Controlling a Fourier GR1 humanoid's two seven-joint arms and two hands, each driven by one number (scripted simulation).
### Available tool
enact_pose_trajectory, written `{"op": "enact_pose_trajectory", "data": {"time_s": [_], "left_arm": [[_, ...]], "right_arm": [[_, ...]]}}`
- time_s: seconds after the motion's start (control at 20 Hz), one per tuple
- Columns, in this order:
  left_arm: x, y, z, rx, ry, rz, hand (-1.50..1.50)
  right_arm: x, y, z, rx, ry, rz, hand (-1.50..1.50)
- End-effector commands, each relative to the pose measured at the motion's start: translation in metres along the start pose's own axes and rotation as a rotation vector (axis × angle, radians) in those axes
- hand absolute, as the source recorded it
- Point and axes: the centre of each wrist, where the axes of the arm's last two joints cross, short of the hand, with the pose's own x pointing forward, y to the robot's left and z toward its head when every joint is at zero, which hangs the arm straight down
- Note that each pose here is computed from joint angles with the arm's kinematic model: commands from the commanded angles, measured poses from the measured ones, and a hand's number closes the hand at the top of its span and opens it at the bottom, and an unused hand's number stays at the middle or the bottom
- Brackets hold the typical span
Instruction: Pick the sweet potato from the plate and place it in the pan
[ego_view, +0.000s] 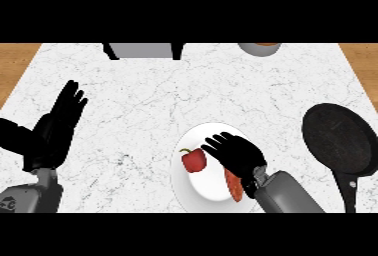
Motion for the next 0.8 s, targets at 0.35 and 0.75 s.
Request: {"op": "enact_pose_trajectory", "data": {"time_s": [0.35,0.75], "left_arm": [[-0.01,-0.013,0.005,-0.006,0.007,0.006,0.0],[-0.002,-0.006,-0.014,-0.007,0.01,0.006,0.0]], "right_arm": [[0.029,0.028,-0.025,-0.003,-0.124,0.015,1.5],[0.0,0.014,-0.028,-0.037,-0.138,-0.03,1.5]]}}
